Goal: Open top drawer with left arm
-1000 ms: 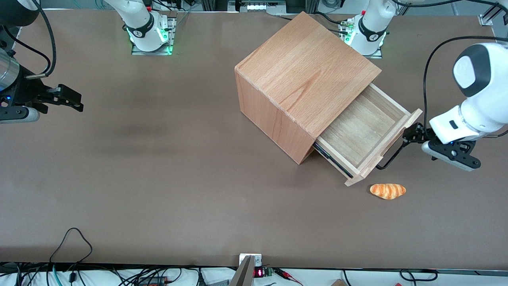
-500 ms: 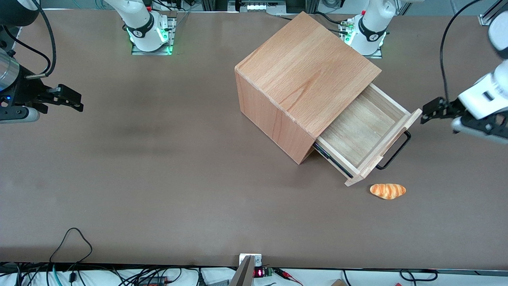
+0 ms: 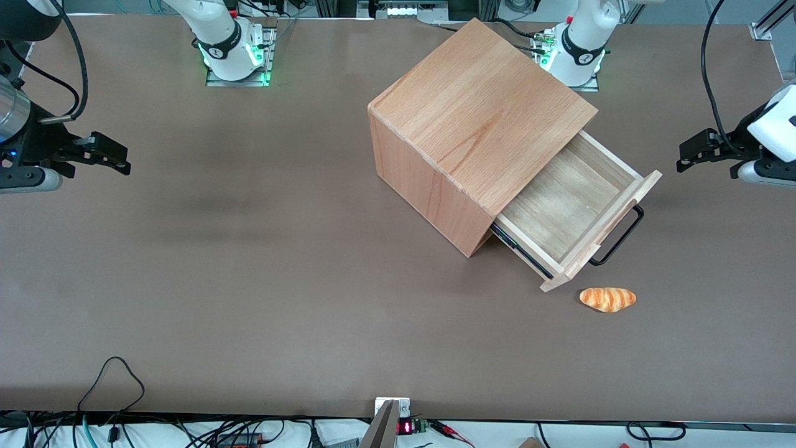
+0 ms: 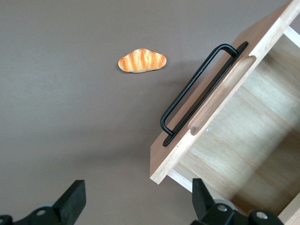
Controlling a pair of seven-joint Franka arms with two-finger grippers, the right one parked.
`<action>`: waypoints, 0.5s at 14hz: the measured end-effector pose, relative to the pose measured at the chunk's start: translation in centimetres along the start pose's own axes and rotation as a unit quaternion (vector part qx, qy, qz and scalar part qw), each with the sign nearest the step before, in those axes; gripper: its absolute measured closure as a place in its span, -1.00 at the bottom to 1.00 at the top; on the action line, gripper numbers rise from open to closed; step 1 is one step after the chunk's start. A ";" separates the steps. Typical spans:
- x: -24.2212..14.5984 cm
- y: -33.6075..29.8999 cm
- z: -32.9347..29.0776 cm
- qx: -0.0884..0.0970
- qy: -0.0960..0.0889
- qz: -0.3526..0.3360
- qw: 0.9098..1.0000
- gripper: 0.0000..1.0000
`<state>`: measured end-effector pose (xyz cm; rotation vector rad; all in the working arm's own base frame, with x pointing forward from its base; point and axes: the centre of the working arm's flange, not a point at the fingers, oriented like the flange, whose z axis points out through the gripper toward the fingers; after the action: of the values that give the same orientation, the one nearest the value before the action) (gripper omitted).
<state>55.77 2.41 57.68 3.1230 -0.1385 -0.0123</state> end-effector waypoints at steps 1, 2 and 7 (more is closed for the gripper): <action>0.0 0.0 -0.1 0.000 0.001 -0.003 1.000 -1.00; 0.0 0.0 -0.2 0.000 0.001 -0.004 1.000 -1.00; 0.0 0.0 -0.2 0.000 0.001 -0.006 1.000 -1.00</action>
<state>55.78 2.39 57.88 3.1241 -0.1206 -0.0084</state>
